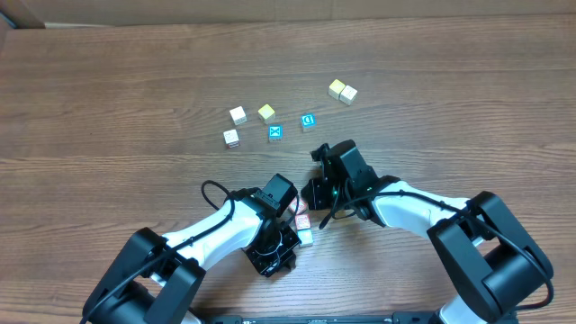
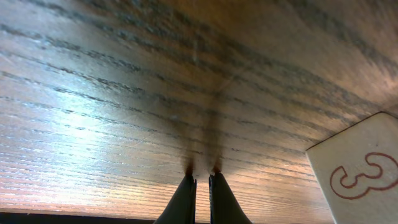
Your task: Flip 3 blocks
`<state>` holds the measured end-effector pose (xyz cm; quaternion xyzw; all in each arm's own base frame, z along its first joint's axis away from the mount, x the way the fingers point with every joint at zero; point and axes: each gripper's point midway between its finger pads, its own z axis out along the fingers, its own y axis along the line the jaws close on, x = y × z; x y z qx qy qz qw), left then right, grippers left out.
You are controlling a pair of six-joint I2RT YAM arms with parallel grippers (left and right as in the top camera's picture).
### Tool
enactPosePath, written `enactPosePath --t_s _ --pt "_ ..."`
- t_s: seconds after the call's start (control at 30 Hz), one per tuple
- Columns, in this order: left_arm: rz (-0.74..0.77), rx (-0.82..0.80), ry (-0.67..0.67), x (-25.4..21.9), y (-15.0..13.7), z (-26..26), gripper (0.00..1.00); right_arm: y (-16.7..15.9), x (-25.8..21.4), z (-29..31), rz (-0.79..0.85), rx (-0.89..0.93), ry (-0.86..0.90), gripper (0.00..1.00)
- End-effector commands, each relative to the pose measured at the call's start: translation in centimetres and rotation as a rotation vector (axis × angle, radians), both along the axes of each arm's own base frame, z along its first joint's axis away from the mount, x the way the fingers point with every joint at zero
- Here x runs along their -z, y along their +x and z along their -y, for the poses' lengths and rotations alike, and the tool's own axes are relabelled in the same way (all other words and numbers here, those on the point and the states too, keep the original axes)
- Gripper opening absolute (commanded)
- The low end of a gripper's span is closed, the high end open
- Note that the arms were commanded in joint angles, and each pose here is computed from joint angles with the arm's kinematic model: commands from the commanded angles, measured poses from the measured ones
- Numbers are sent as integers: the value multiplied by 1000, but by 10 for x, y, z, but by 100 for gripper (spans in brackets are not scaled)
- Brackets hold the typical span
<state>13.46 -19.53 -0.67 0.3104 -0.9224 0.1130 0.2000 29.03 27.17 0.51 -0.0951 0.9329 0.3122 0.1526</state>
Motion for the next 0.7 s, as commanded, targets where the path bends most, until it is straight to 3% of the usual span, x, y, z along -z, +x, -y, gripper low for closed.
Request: enactPosePath --t_s 0.0,0.67 --pt "3 -6 116 20 -3 -24 4 19 -11 -3 52 27 22 4" --pt "3 -7 115 20 -2 -23 4 10 -34 -28 140 -175 156 4"
